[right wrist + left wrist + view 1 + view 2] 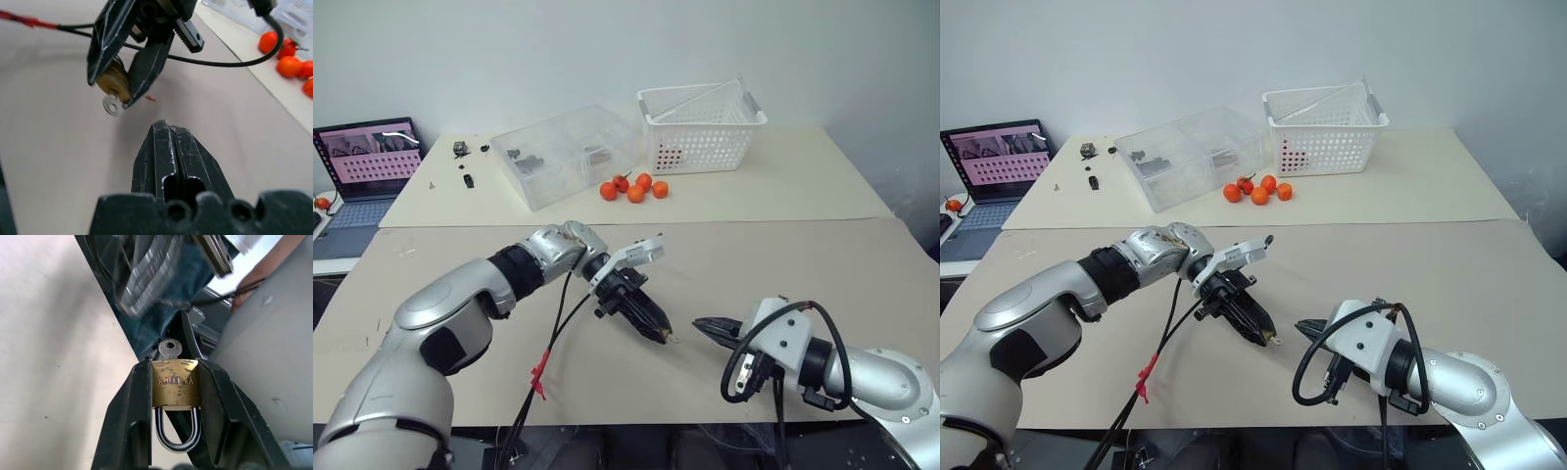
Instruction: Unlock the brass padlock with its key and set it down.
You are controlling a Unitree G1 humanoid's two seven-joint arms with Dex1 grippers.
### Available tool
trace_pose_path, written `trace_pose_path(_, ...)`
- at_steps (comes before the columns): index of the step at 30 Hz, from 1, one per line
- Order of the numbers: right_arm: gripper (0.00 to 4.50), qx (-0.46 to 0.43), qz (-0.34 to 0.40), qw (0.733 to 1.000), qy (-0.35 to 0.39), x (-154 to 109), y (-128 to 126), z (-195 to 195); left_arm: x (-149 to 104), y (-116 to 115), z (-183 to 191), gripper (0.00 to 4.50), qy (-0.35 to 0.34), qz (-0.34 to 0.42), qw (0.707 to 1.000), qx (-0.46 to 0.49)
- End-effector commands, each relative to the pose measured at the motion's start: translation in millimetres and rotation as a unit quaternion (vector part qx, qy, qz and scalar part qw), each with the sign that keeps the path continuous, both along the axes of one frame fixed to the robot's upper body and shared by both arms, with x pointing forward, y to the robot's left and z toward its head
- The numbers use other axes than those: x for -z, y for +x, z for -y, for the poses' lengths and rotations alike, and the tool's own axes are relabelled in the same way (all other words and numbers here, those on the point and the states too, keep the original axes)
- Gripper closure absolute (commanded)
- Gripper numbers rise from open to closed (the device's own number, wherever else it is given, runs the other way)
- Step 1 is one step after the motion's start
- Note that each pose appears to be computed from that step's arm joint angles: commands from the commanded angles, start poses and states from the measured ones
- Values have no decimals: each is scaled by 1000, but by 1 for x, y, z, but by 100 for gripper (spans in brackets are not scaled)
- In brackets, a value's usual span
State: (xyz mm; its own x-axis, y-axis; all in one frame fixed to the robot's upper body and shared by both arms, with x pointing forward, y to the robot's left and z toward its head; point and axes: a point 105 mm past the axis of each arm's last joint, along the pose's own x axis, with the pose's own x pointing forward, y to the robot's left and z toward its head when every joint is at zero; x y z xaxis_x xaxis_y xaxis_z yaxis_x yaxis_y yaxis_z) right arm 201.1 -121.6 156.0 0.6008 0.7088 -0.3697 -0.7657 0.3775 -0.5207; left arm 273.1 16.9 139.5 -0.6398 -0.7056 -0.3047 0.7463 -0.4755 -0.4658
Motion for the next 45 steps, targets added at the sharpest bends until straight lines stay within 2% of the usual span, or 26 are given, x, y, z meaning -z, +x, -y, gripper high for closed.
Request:
trace_pose_path(1, 446, -38, 71, 996, -49, -6, -2, -1, -12, -1, 3, 367, -17, 1, 1000, 8)
trace_pose_path(7, 446, -67, 113, 990, -56, -12, -6, -5, -14, -1, 3, 367, -21, -7, 1000, 5)
trace_pose_path(11, 339, -80, 113, 989, -44, -12, -12, -11, -15, 0, 5, 367, -22, -9, 1000, 3)
trace_pose_path(15, 200, -82, 113, 989, -47, -11, -13, -12, -15, 0, 5, 367, -23, -11, 1000, 2)
trace_pose_path(20, 200, -85, 114, 989, -45, -11, -13, -13, -18, 1, 6, 367, -26, -13, 1000, -2)
trace_pose_path(28, 200, -72, 115, 991, 4, -23, -8, -19, -24, 8, 12, 367, -41, -7, 999, -13)
trace_pose_path(43, 200, -66, 112, 991, 10, -22, -8, -20, -26, 8, 17, 367, -49, -9, 999, -9)
trace_pose_path(45, 252, -65, 110, 992, 12, -21, -9, -19, -26, 7, 17, 367, -48, -9, 999, -9)
